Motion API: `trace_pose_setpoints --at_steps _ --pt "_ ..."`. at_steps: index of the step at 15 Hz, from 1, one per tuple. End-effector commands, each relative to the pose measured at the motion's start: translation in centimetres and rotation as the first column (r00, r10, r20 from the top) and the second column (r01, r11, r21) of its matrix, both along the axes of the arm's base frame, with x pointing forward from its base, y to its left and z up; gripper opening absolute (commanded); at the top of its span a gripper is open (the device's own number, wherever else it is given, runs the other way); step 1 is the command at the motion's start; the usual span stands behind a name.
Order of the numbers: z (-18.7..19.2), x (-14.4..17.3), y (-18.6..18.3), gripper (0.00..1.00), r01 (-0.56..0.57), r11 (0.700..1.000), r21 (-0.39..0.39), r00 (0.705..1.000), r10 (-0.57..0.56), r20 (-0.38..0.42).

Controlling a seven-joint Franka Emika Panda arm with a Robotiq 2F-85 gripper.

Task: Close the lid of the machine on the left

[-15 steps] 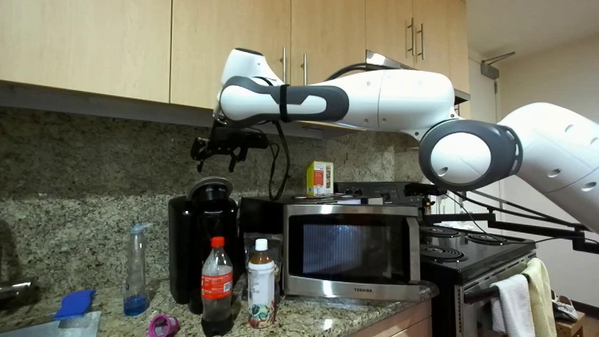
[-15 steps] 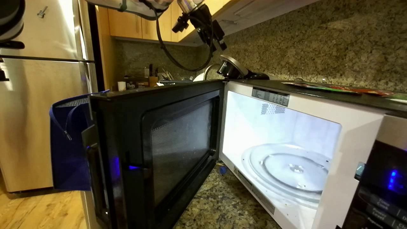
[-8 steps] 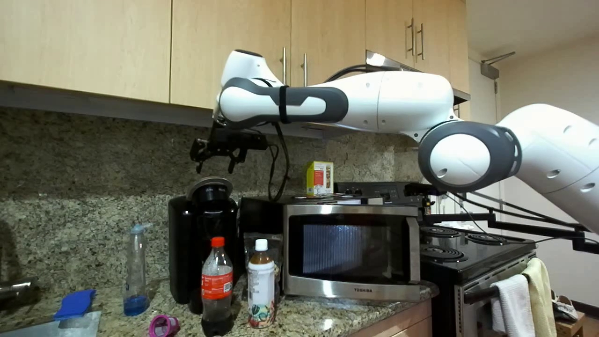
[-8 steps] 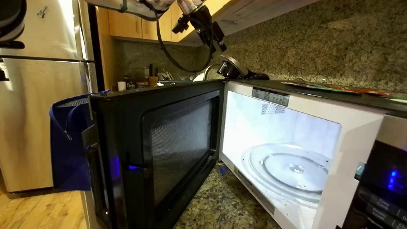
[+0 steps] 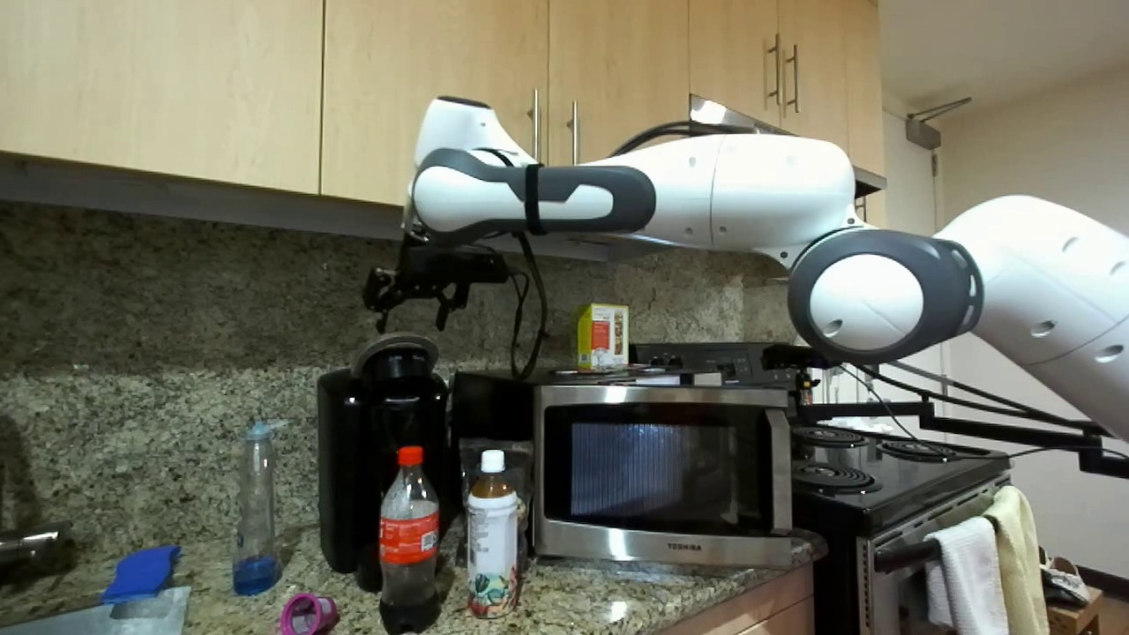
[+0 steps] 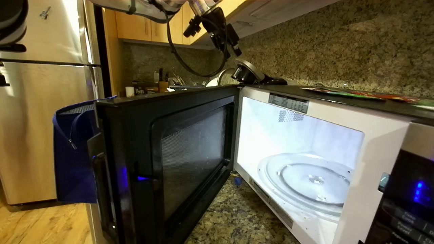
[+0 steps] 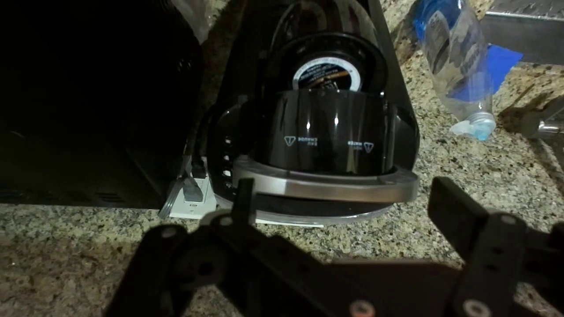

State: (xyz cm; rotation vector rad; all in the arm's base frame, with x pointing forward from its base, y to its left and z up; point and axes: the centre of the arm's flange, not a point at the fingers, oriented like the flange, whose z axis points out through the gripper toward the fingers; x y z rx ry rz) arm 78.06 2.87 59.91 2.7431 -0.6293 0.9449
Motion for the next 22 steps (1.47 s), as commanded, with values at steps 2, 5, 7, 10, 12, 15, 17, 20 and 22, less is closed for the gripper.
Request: trace_pose_setpoints --at_steps 2,5,7,10,12,15,17,20,22 --pt "0.4 -0.5 -0.3 1.00 0.017 0.996 -0.085 0.993 -0.027 -0.117" --pt "-1.1 -1.0 -0.7 1.00 0.032 0.997 -0.069 0.989 -0.042 -0.140" --pt "-1.3 -1.0 -0.7 1.00 0.031 0.997 -0.072 0.988 -0.041 -0.150" --pt "-1.4 -1.0 -0.7 1.00 0.031 0.997 -0.072 0.988 -0.042 -0.152" --pt "-0.7 -0.3 -1.4 1.00 -0.093 0.977 -0.192 0.984 0.061 -0.167" --pt "0.0 0.9 -1.5 1.00 -0.236 0.947 -0.217 0.950 0.177 -0.258" --pt "-1.7 -2.5 1.7 1.00 -0.329 0.914 -0.236 0.919 0.253 -0.302" --pt "-1.6 -0.8 1.8 1.00 -0.292 0.932 -0.214 0.934 0.230 -0.273" --pt "-1.6 -0.6 2.2 1.00 -0.333 0.914 -0.232 0.923 0.265 -0.279"
